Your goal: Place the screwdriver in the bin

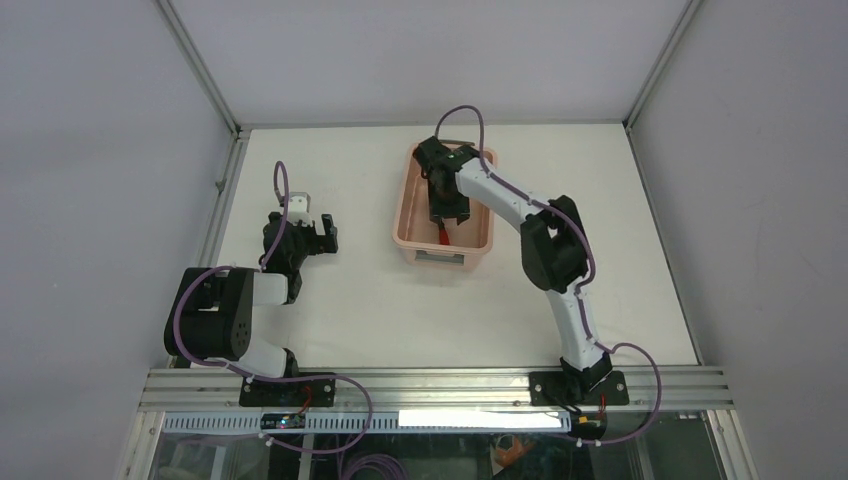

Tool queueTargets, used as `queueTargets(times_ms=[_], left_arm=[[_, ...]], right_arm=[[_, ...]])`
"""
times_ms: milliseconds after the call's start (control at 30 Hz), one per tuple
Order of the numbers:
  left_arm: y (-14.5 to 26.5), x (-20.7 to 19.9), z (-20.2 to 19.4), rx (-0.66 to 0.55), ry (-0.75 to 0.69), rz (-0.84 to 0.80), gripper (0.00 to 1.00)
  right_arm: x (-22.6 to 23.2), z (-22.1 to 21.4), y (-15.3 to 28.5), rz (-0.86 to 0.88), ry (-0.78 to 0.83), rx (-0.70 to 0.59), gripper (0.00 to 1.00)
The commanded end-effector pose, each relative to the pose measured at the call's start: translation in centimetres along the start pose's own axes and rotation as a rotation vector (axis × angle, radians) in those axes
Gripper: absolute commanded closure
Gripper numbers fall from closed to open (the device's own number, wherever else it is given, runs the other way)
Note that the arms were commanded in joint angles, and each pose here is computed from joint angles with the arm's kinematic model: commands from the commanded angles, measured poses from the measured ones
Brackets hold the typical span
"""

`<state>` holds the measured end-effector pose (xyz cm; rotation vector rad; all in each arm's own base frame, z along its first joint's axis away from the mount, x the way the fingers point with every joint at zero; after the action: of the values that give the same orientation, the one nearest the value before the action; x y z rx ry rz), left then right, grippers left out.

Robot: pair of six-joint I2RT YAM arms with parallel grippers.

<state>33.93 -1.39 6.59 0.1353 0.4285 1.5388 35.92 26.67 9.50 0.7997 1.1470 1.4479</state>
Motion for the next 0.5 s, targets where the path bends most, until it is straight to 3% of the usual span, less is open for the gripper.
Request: queueTargets(times_ms=[0,100,200,233,467], left_arm=[[-0.7,-0.6,2.7,-0.102,0.017,-0.017,0.01],[-0.7,-0.6,2.7,-0.102,0.017,-0.017,0.01],[-0.7,-0.6,2.7,-0.102,0.017,-0.018,0.01],[-0.7,-0.6,2.6,-0.101,0.017,-0.017,0.01],[-0.7,-0.6,2.7,-0.102,0.017,-0.017,0.01]], right_arm=[[-1.0,4.1,10.1,0.055,0.002,-0.255,0.51],[-2.1,4.5,13.6,0.067,0.025,-0.334,0.41],[-3.6,4.6,17.5,0.084,0.065,-0.42,0.08],[-4.2,4.5,18.5,0.085,0.066,-0.444,0.02],[-12.2,2.3,22.5,0.06,-0.044,-0.623,0.01]])
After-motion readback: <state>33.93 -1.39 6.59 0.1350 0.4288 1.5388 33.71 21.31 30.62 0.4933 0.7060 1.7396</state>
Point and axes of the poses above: each gripper's point midway between its finger pads, its own y axis back along the fingers, its own x axis along the line the jaws close on, z = x × y, the point moved 4 cm from there along y, back along the fingers, and after that the axes turned 9 degrees about y, right-handed, at the moved point
